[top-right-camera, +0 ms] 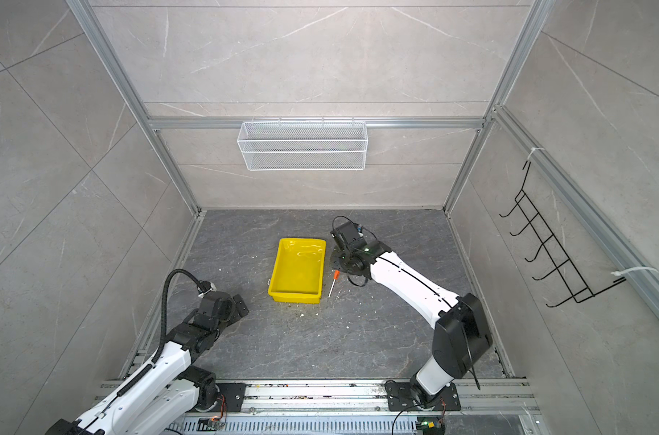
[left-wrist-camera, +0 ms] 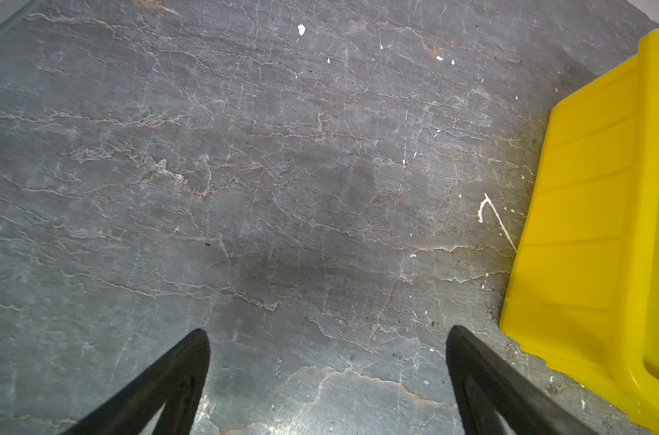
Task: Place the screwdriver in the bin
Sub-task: 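Lift the screwdriver with the right gripper and carry it over the yellow bin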
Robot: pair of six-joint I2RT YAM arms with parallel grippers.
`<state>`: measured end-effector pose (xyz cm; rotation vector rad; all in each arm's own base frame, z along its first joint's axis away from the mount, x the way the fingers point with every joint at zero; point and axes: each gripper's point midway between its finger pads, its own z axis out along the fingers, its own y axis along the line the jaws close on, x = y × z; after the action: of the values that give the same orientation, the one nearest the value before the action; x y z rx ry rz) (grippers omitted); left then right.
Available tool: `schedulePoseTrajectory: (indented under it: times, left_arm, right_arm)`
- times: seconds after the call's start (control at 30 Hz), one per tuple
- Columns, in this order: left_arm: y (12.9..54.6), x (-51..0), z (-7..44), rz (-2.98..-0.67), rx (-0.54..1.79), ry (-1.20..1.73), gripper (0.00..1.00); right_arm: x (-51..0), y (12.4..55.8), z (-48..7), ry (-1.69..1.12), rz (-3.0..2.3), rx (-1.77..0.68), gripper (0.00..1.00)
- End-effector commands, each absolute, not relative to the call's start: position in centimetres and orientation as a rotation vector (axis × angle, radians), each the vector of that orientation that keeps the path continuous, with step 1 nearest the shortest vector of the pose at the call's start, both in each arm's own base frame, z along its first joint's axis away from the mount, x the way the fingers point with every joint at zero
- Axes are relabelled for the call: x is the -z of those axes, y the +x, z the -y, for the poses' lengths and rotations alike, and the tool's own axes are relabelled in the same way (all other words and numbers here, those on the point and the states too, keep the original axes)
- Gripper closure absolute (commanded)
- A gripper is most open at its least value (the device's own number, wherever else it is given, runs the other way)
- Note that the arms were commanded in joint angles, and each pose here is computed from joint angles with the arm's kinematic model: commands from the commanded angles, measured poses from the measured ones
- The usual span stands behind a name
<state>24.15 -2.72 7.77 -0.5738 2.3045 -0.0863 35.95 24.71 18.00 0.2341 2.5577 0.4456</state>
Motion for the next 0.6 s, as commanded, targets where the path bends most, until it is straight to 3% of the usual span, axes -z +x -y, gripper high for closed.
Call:
schedulePoseTrajectory:
  times: [0.0,0.57]
  left_arm:
    - [24.6,-8.1,3.2,-2.297,0.112,-0.543,0.0]
    - [24.7,-7.9,2.7,-2.307,0.061,-0.565,0.0]
  right_arm:
    - [-18.1,36.8,-27.9,0.164,-2.577,-0.488,0.83]
    - [-10.8,42.1,-36.0,0.069,-2.827,-0.407,0.78]
